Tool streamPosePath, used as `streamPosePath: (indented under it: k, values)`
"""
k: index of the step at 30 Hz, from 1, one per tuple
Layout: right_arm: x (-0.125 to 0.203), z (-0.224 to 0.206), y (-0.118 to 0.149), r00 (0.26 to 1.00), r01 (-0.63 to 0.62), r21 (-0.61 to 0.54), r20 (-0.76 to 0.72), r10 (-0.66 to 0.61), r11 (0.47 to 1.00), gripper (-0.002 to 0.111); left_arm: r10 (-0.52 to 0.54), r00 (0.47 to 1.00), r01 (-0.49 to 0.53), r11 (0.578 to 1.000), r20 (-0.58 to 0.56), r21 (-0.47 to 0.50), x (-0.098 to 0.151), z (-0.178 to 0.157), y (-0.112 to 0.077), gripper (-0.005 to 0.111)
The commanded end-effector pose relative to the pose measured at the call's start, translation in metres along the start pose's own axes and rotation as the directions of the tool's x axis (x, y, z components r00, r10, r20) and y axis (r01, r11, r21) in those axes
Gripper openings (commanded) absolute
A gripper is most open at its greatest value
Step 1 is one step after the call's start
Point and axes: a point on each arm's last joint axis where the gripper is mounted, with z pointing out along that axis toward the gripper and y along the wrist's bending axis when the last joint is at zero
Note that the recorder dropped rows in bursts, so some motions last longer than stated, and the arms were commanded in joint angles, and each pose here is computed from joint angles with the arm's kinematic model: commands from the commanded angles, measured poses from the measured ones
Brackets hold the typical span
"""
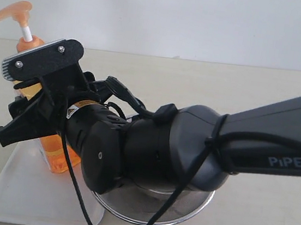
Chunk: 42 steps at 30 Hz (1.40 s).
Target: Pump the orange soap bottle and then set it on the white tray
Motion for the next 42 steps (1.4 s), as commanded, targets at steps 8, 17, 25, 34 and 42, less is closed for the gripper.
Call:
streamPosePath:
  k: [8, 17, 25, 34, 42]
  values:
    - [-0.0200, -0.0052, -0.0044, 0.995, 0.011, 0.036, 0.103, -0.015, 0.999, 0.000, -0.007, 1.000, 0.007, 1.000, 0.009, 0.000, 0.0001, 0.0002, 0.0001, 0.005]
    - [-0.0197, -0.0051, -0.0042, 0.995, 0.004, 0.032, 0.100, -0.007, 0.999, 0.000, -0.007, 1.000, 0.007, 1.000, 0.009, 0.000, 0.0001, 0.0002, 0.0001, 0.005]
    - [-0.0186, -0.0050, -0.0034, 0.996, 0.003, 0.024, 0.087, -0.005, 1.000, 0.041, -0.007, 1.000, 0.007, 1.000, 0.009, 0.000, 0.0001, 0.0002, 0.0001, 0.005]
    - [-0.0186, -0.0050, -0.0034, 0.996, 0.003, 0.024, 0.087, -0.005, 1.000, 0.079, -0.007, 1.000, 0.007, 1.000, 0.009, 0.000, 0.0001, 0.0002, 0.0001, 0.005]
    - [-0.0177, -0.0049, -0.0033, 0.997, -0.005, 0.022, 0.078, 0.003, 1.000, 0.078, -0.007, 1.000, 0.007, 1.000, 0.009, 0.000, 0.0001, 0.0002, 0.0001, 0.005]
